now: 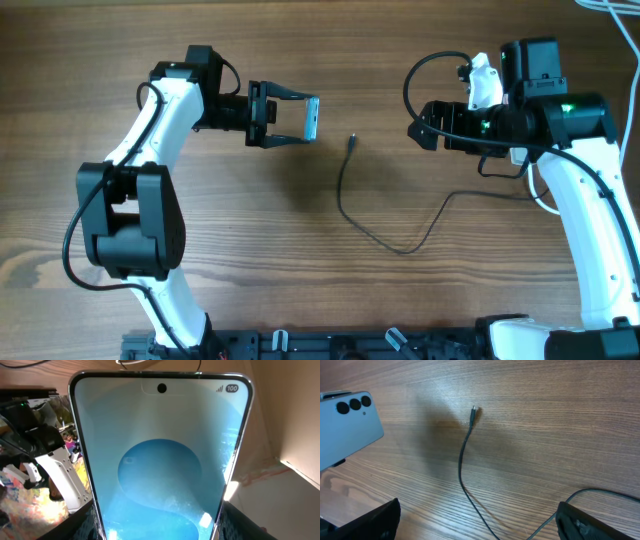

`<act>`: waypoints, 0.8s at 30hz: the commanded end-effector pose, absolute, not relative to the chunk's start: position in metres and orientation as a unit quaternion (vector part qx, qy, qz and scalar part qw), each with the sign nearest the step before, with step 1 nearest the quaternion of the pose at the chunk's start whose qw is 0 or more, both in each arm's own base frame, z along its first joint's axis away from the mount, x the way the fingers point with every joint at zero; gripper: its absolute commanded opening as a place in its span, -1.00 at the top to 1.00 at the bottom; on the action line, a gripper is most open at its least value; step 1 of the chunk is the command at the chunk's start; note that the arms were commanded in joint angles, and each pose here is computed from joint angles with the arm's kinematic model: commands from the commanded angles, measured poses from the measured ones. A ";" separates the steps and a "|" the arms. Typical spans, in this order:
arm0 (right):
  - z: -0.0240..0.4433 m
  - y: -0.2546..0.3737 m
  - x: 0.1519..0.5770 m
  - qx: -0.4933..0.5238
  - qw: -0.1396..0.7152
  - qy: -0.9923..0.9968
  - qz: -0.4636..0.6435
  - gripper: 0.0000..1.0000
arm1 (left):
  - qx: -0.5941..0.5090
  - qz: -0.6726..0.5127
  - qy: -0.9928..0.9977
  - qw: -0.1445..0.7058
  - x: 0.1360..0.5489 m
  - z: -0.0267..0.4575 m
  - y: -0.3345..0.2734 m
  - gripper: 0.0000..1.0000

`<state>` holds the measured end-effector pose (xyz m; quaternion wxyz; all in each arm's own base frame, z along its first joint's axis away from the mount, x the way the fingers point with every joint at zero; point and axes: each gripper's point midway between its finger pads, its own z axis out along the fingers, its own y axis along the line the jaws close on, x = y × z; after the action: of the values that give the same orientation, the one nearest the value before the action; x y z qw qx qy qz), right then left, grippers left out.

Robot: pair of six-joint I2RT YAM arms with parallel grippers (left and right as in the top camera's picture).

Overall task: Plug charger to phone and switch on socket
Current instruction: 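Lift the phone and tilt it upright with the left gripper, then bring the right gripper to the phone's side edge held by left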

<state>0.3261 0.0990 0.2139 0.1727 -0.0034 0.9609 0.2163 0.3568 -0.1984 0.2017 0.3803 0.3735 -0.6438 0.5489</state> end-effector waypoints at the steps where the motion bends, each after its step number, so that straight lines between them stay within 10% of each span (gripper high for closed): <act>1: 0.213 0.098 0.330 -0.012 0.175 0.962 0.210 -0.99 | 0.352 0.563 -0.658 0.355 0.357 0.219 -0.198 0.92; 24: 0.213 0.099 0.330 -0.008 0.176 0.961 0.211 -0.99 | 0.429 0.415 -0.758 0.264 0.359 0.158 -0.175 0.92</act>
<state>0.3267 0.0991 0.2142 0.1742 -0.0037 0.9606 0.2164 0.3557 -0.1805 0.1425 0.3030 0.4257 -0.7389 0.4255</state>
